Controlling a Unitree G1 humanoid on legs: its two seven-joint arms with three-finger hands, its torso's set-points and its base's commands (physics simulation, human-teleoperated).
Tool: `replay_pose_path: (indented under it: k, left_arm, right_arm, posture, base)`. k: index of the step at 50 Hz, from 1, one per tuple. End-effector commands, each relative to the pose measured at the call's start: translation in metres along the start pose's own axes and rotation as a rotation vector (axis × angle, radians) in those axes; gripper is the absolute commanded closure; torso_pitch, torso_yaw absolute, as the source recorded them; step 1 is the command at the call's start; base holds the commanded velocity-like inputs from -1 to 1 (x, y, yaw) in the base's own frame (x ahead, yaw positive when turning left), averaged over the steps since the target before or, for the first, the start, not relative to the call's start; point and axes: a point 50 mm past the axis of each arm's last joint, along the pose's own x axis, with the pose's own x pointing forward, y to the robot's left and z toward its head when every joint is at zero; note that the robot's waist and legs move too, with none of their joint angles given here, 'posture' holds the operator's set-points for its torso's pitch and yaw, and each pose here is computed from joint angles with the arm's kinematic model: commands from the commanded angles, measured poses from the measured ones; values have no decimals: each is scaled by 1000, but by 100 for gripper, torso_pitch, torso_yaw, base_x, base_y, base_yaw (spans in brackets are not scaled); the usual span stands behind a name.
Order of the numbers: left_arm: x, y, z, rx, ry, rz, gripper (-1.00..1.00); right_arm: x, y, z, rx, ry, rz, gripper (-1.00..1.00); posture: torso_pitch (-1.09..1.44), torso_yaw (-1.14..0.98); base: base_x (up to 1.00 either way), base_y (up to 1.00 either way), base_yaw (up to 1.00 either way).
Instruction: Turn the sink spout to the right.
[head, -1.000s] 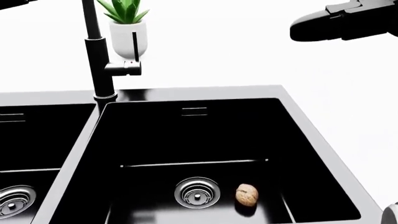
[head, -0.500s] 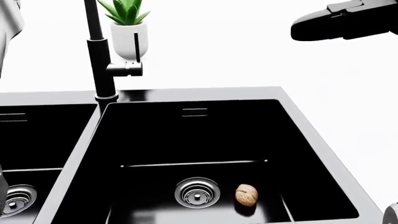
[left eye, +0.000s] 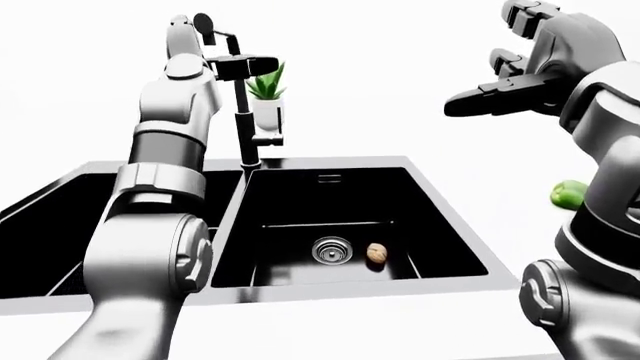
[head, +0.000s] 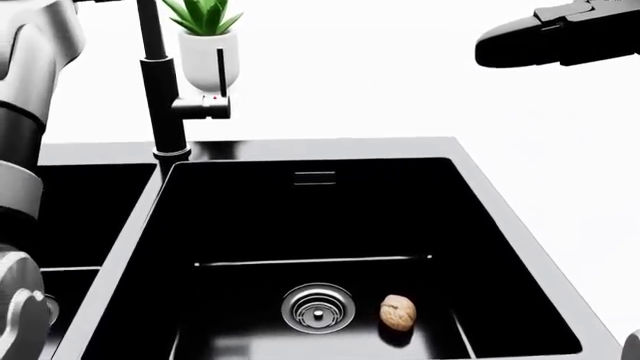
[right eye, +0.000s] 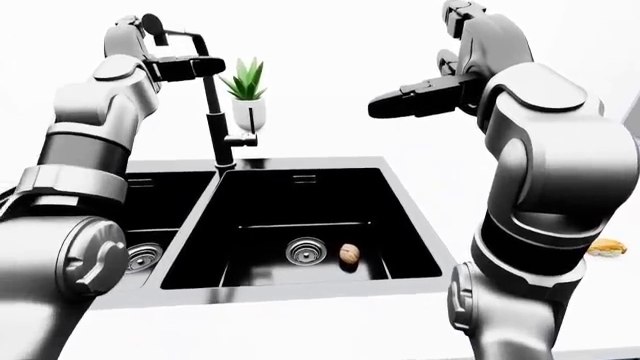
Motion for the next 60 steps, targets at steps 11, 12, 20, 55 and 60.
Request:
replay_pose_path:
  k: [11,12,20,55,60]
  left_arm:
    - [-9,-9,32,-21,-109,-23,-100]
    - [-9,-10,31,-20,-109,-25,-100]
    - [-13,-18,29,-12,-105,-43,-100]
    - [-38,-65,27,24,-118,-132,-100]
    - [-37,-69,22,31,-111,-137,-100]
  right_arm:
    - [-7,-5,15,-10,-73,-23,-100]
    - [-7,-5,15,-10,-72,-24,-100]
    - [-8,-5,16,-10,-74,-25,-100]
    - [-15,-11,15,-6,-77,-40,-100]
    - [-16,-11,16,-8,-78,-41,-100]
  posture:
    - [-46,0]
    - [-46,0]
    - [-46,0]
    - [-46,0]
    - [-46,0]
  base:
    - [0,0,0]
    - [0,0,0]
    - [0,0,0]
    - [0,0,0]
    - [0,0,0]
